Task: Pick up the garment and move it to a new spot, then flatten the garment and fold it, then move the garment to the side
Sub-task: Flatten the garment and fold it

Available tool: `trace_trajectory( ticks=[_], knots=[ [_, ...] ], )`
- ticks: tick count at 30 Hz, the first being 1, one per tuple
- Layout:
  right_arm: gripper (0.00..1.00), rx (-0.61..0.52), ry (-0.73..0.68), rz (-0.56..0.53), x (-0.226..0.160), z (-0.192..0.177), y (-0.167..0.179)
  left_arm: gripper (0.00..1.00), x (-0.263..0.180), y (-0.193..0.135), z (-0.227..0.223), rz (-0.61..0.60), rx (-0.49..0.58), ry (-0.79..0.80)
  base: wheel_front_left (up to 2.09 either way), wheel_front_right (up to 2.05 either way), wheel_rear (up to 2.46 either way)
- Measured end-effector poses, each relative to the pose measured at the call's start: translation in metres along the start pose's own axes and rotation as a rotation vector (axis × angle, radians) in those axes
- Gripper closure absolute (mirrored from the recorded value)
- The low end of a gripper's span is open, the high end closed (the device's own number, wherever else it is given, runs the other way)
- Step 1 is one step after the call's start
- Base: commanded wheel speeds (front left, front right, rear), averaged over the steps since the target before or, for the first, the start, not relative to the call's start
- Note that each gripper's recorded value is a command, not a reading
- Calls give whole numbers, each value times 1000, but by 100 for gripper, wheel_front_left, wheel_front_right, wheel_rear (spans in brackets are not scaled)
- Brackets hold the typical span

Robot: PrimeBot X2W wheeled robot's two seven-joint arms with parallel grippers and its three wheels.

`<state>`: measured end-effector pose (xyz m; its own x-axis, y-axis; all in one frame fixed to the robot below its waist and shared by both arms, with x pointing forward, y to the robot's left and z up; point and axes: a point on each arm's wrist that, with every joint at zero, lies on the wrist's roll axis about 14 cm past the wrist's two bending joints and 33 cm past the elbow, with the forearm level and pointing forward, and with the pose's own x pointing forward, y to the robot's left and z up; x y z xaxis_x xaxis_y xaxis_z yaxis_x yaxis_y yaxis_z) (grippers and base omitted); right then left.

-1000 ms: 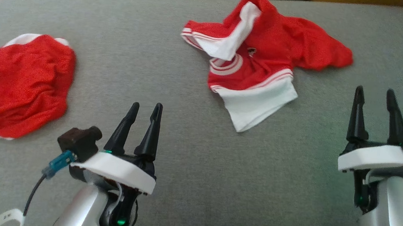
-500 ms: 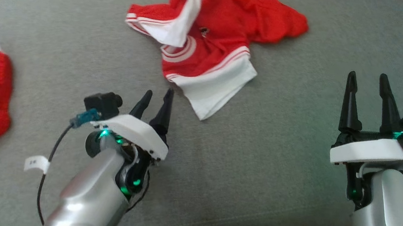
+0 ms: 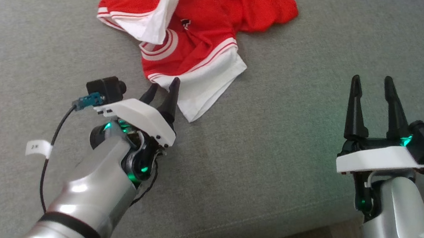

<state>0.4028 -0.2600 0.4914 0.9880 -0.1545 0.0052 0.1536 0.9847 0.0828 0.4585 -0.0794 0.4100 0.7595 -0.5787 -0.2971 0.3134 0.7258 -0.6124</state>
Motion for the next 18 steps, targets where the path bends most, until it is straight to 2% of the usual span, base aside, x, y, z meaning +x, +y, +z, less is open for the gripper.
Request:
trace_trajectory(
  ticks=[4, 6, 13, 18],
  knots=[
    [0, 0, 12, -12, -2, -4, -4, 0, 8, 2, -4, 9, 9, 26, 0, 0, 0],
    [0, -1, 13, -14, -2, -4, -5, 100, 11, 2, -3, 9, 20, 28, 0, 0, 0],
    [0, 12, 2, 5, 3, -2, 3, 100, 6, 6, 16, 8, 38, -25, 0, 0, 0],
    [0, 29, -16, 34, 9, 3, 15, 100, -11, 8, 66, -3, 100, -171, 0, 0, 0]
  ],
)
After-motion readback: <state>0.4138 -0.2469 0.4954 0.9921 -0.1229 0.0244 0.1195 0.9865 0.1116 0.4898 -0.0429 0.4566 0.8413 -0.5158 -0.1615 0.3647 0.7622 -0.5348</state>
